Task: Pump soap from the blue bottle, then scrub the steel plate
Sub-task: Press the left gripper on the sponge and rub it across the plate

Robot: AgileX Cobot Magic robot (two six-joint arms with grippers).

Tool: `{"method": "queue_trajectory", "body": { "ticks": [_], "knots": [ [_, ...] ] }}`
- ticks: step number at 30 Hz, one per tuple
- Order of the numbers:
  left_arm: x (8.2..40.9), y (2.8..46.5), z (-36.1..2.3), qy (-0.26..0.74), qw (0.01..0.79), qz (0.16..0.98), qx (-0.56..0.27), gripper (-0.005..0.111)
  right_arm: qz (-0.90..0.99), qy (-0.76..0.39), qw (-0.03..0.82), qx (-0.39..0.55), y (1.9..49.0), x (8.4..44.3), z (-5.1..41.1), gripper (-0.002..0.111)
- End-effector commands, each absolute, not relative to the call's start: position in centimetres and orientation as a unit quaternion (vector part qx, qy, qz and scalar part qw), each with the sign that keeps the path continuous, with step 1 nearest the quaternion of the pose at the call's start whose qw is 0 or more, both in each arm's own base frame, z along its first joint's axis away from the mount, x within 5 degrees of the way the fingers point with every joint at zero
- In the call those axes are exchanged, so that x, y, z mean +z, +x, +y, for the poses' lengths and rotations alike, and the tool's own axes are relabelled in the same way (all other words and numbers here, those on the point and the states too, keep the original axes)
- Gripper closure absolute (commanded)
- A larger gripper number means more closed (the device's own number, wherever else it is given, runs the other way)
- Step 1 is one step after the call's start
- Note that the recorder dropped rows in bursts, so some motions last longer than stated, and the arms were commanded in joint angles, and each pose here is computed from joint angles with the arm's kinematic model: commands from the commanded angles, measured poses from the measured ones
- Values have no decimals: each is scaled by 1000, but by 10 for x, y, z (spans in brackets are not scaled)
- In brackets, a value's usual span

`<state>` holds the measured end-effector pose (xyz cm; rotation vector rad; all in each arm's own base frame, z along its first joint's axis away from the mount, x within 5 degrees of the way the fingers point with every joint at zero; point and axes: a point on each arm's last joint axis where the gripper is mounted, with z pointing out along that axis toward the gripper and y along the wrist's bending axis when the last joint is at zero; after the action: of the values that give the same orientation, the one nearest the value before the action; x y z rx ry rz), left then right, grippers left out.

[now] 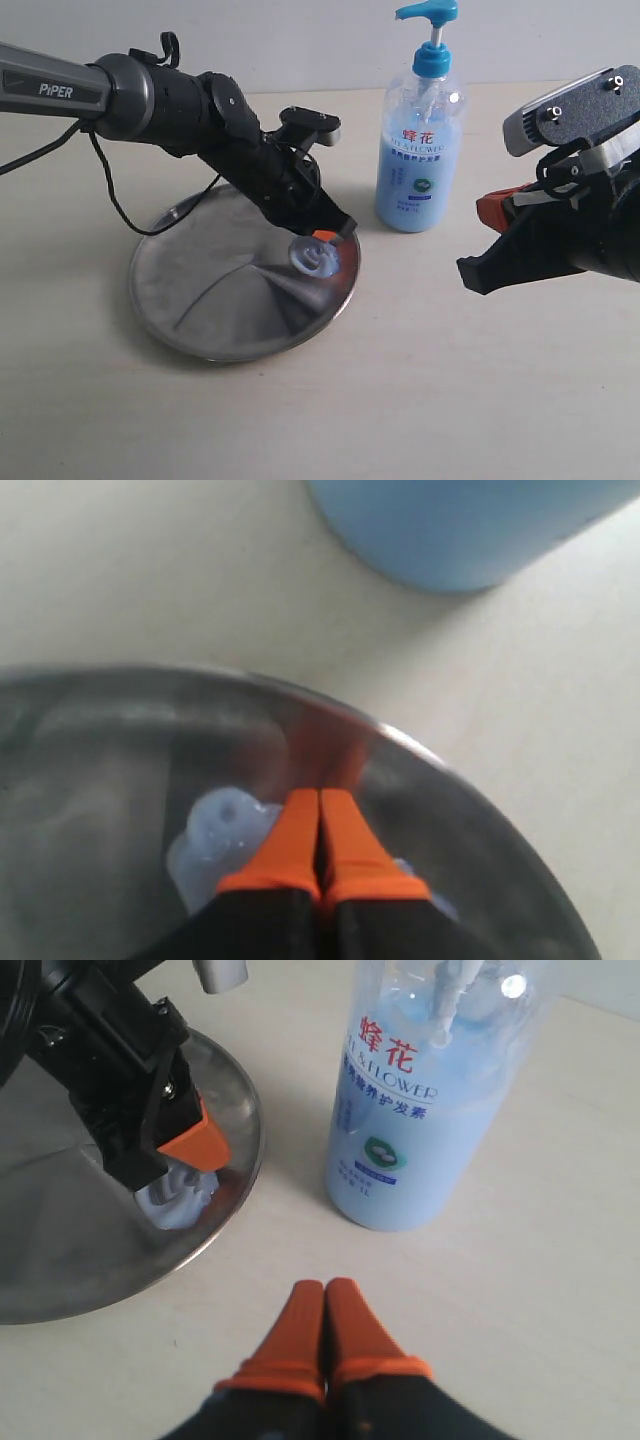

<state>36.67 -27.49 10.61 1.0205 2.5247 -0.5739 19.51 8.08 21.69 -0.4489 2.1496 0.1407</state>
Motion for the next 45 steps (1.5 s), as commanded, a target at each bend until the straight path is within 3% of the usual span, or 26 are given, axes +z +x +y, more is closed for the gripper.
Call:
{"method": "queue_trajectory", "body": {
  "ticks": [1,24,36,45],
  "knots": [
    [107,369,-275,355,199,892,-197,107,868,-189,456,54,194,217,80,108],
    [85,368,-259,380,145,906,-116,107,868,-189,456,54,194,217,80,108],
    [98,353,-256,396,76,906,-127,107,868,-189,456,54,194,217,80,108],
    [114,343,-267,409,76,897,-150,107,868,-189,456,54,194,217,80,108]
  ]
}}
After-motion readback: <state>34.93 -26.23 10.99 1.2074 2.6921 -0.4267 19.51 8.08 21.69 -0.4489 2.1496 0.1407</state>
